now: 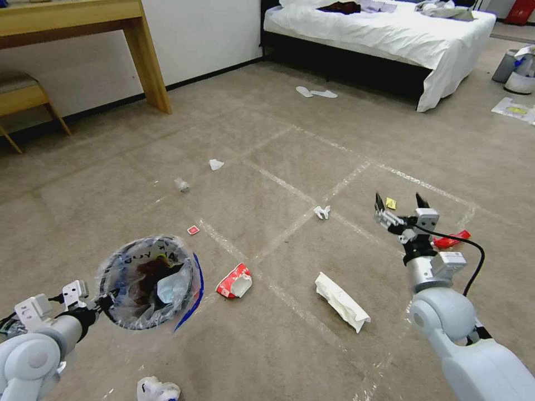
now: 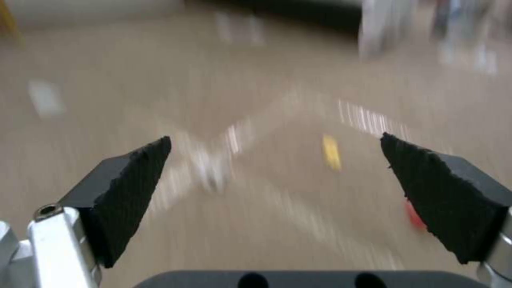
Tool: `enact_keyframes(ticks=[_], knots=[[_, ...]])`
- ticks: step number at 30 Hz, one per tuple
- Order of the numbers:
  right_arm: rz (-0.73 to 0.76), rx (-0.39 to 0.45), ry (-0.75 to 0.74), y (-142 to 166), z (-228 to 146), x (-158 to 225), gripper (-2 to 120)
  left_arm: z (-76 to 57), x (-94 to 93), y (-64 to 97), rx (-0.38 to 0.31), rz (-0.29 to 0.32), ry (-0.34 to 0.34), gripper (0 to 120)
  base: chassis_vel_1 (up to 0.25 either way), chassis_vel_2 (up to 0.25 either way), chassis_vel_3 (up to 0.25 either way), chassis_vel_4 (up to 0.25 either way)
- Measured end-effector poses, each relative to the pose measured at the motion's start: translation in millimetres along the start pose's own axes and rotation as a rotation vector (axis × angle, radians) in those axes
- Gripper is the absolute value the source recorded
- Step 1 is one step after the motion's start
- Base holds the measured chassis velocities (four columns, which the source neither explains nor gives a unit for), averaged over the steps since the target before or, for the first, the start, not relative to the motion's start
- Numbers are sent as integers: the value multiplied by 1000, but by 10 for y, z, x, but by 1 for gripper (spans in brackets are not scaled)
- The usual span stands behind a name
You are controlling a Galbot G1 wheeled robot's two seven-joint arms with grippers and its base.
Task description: Pick up the trash bin and place the garbage on the floor into it.
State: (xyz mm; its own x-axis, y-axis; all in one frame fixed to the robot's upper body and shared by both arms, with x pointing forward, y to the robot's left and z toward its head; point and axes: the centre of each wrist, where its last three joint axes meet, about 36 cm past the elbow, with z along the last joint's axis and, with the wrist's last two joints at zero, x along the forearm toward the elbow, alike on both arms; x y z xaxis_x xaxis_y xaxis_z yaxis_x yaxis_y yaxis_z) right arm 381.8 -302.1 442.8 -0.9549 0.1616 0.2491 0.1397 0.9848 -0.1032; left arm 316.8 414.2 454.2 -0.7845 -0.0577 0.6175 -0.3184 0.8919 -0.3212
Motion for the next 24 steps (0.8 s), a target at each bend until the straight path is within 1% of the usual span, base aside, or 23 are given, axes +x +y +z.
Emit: enact_keyframes(ticks=[1, 3, 4, 5, 6, 8, 9, 11, 12, 15, 16, 18, 19, 20, 21, 23, 24], knots=[[-2, 40, 139, 28, 74, 33, 100, 13, -8, -2, 0, 0, 1, 0, 0, 0, 0, 0], [-10, 89, 266, 82, 222, 17, 100, 31, -19, 5, 0, -2, 3, 0, 0, 0, 0, 0], [-10, 89, 266, 82, 222, 17, 100, 31, -19, 5, 0, -2, 3, 0, 0, 0, 0, 0], [-29, 125, 360, 131, 324, -16, 100, 46, -26, 14, 0, -5, 2, 0, 0, 0, 0, 0], [-29, 125, 360, 131, 324, -16, 100, 46, -26, 14, 0, -5, 2, 0, 0, 0, 0, 0], [-58, 183, 539, 183, 447, -108, 100, 67, -51, 18, -1, -9, 4, 0, 0, 0, 0, 0], [-58, 183, 539, 183, 447, -108, 100, 67, -51, 18, -1, -9, 4, 0, 0, 0, 0, 0], [-62, 227, 624, 206, 607, -208, 100, 76, -116, -9, 0, -2, 12, 0, 0, 0, 0, 0], [-62, 227, 624, 206, 607, -208, 100, 76, -116, -9, 0, -2, 12, 0, 0, 0, 0, 0], [-71, 287, 670, 260, 876, -383, 100, 98, -168, 12, -5, -13, 23, 0, 0, 0, 0, 0], [-71, 287, 670, 260, 876, -383, 100, 98, -168, 12, -5, -13, 23, 0, 0, 0, 0, 0], [-72, 329, 701, 267, 1075, -490, 100, 91, -216, 9, -12, -12, 31, 0, 0, 0, 0, 0], [-72, 329, 701, 267, 1075, -490, 100, 91, -216, 9, -12, -12, 31, 0, 0, 0, 0, 0], [-89, 365, 716, 342, 1195, -574, 100, 104, -219, 26, -11, -17, 36, 0, 0, 0, 0, 0], [-89, 365, 716, 342, 1195, -574, 100, 104, -219, 26, -11, -17, 36, 0, 0, 0, 0, 0], [-120, 443, 732, 484, 1379, -695, 100, 122, -207, 67, -5, -31, 37, 0, 0, 0, 0, 0], [-120, 443, 732, 484, 1379, -695, 100, 122, -207, 67, -5, -31, 37, 0, 0, 0, 0, 0]])
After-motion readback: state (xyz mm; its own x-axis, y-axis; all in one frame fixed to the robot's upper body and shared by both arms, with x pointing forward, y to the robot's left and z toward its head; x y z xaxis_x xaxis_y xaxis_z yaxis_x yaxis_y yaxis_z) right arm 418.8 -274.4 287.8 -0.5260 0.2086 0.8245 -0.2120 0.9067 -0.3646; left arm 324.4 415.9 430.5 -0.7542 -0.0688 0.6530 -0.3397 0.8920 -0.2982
